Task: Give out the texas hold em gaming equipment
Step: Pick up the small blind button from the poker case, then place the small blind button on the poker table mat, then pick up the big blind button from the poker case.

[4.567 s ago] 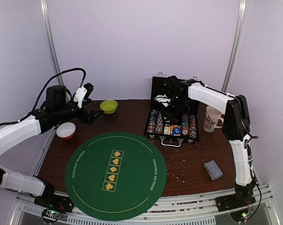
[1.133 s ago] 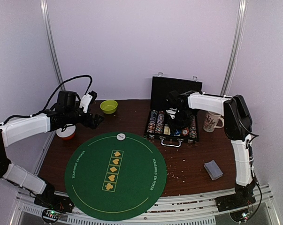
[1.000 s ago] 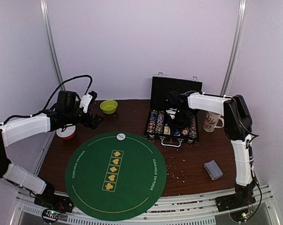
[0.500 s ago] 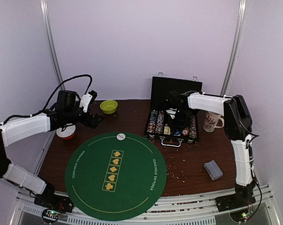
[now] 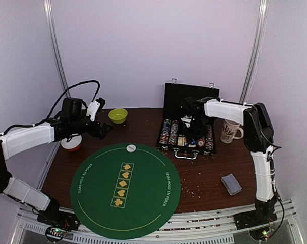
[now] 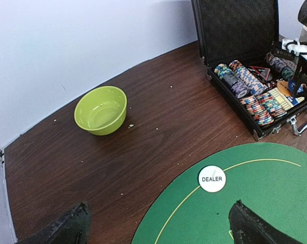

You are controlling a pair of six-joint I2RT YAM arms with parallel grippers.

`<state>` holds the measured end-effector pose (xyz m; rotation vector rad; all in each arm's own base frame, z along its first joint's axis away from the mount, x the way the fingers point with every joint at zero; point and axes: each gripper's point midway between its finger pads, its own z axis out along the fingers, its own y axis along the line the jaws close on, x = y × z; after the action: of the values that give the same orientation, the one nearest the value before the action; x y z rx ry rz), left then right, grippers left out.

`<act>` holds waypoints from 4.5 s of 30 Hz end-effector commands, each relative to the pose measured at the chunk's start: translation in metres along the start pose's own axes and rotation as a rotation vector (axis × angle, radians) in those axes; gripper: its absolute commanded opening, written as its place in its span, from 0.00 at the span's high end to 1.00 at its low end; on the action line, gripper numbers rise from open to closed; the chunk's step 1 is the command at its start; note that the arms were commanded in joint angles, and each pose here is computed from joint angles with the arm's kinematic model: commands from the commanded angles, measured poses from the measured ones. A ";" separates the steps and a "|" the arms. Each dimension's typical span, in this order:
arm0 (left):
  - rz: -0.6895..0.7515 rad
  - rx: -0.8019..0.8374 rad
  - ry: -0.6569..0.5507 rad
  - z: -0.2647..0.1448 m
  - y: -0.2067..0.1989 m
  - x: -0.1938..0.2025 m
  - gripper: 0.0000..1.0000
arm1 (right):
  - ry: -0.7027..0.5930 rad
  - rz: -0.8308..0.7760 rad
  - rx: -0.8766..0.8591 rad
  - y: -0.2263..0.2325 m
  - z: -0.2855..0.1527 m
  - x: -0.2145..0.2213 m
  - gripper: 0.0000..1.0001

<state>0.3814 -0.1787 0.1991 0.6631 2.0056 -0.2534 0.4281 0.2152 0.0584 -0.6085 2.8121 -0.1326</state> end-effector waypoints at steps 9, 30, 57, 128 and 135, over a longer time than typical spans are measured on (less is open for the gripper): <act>-0.135 -0.007 -0.062 -0.012 0.001 -0.018 0.02 | -0.168 -0.075 -0.053 0.003 -0.062 -0.031 0.59; -0.386 -0.096 -0.056 -0.049 0.007 0.013 0.02 | -0.348 -0.264 -0.149 0.058 -0.126 -0.033 0.59; -0.309 -0.090 -0.064 -0.059 0.004 0.011 0.02 | -0.010 -0.372 -0.265 0.204 -0.023 0.130 0.64; -0.135 -0.026 -0.063 -0.012 0.004 -0.019 0.02 | -0.026 -0.008 -0.044 0.003 0.012 -0.015 0.18; -0.141 -0.026 -0.057 -0.011 0.003 -0.017 0.02 | 0.021 -0.036 -0.076 0.010 0.029 -0.004 0.27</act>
<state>0.3809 -0.1747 0.2071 0.4900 2.0539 -0.3232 0.4472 0.2291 0.0537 -0.6321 2.7716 -0.0434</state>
